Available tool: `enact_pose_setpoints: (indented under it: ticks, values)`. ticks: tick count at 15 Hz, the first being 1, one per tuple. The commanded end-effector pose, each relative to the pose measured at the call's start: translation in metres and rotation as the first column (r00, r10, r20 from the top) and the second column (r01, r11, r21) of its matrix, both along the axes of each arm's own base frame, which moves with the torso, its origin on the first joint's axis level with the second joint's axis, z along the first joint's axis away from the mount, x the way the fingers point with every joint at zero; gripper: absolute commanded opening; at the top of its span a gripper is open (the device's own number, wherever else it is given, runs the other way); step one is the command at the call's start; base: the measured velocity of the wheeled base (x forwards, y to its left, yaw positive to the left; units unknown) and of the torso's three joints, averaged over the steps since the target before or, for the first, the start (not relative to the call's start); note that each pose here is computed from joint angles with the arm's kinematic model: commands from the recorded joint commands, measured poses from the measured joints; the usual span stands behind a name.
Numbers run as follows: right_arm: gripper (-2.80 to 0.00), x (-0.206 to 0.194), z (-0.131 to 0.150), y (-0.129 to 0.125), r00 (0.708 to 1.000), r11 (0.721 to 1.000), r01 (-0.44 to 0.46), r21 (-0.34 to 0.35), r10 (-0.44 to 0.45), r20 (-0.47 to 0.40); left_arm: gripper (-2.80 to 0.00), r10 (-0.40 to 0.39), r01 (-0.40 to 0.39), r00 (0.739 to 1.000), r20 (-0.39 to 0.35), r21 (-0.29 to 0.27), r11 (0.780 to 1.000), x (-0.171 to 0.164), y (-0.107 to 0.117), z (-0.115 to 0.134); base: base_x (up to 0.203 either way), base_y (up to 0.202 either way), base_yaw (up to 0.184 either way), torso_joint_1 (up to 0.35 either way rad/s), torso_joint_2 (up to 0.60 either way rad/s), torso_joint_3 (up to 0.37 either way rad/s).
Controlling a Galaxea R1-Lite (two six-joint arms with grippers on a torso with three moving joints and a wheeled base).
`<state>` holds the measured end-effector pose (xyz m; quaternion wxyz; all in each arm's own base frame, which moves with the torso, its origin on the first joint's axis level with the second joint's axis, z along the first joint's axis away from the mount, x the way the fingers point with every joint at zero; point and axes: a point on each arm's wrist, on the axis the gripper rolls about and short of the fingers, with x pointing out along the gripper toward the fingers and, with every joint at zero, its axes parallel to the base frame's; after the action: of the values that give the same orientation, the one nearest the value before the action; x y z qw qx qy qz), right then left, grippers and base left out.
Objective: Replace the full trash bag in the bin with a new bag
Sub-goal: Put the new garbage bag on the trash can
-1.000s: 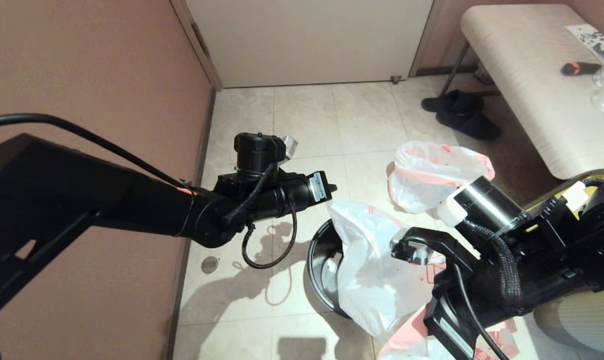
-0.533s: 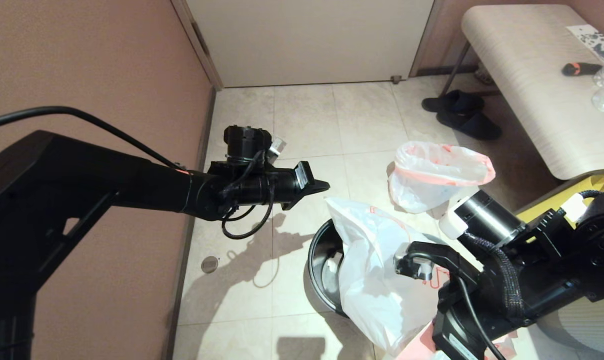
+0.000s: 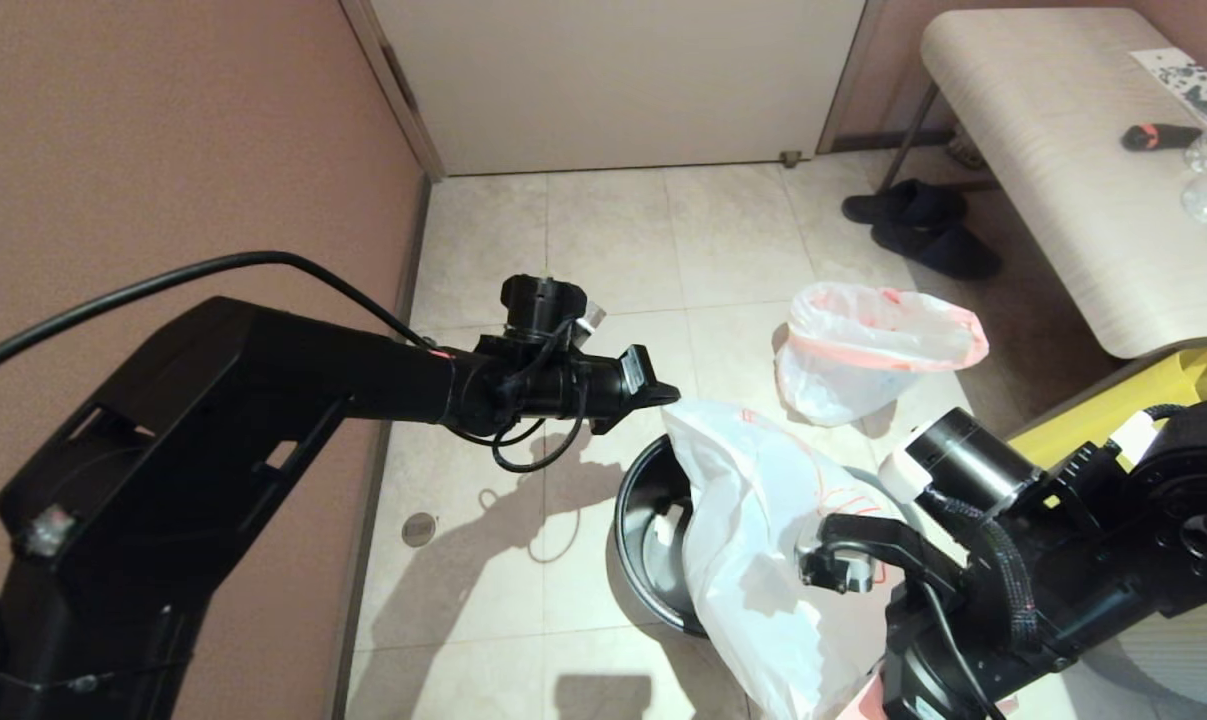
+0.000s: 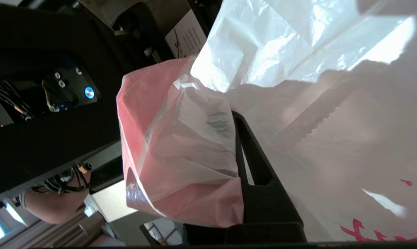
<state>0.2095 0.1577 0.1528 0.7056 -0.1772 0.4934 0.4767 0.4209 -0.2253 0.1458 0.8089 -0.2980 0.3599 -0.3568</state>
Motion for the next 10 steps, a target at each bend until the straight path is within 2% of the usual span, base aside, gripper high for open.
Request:
enact_pose_setpoints:
  ticks: [1,3,4,8,10]
  values:
    - [-2.80,0.001,-0.006,0.001,1.000,1.000,-0.013,-0.013,0.013,-0.016,-2.80,-0.003,0.003,1.000,-0.028,0.009,1.000,0.015,-0.009,-0.021,0.000,0.000,0.000,0.000,0.00,0.000]
    - [-2.80,0.003,-0.013,0.002,0.999,0.999,-0.021,-0.029,0.020,-0.035,-2.80,-0.005,0.006,0.998,-0.057,0.024,1.000,0.024,-0.014,-0.023,0.000,0.000,0.000,0.000,0.00,0.000]
    - [-2.80,0.003,-0.015,0.003,0.999,0.999,-0.028,-0.034,0.027,-0.039,-2.80,-0.011,0.017,0.994,-0.106,0.054,0.998,0.026,-0.018,-0.033,0.000,0.000,0.000,0.000,0.00,0.000]
    - [-2.80,-0.001,-0.027,-0.001,0.996,0.996,-0.058,-0.062,0.054,-0.073,-2.80,-0.049,0.074,0.977,-0.205,0.118,0.990,0.014,-0.032,-0.056,0.000,0.000,0.000,0.000,0.00,0.000]
    - [-2.80,-0.004,-0.032,-0.005,0.994,0.995,-0.068,-0.071,0.062,-0.085,-2.80,-0.055,0.086,0.973,-0.224,0.131,0.988,0.012,-0.035,-0.062,0.000,0.000,0.000,0.000,0.00,0.000]
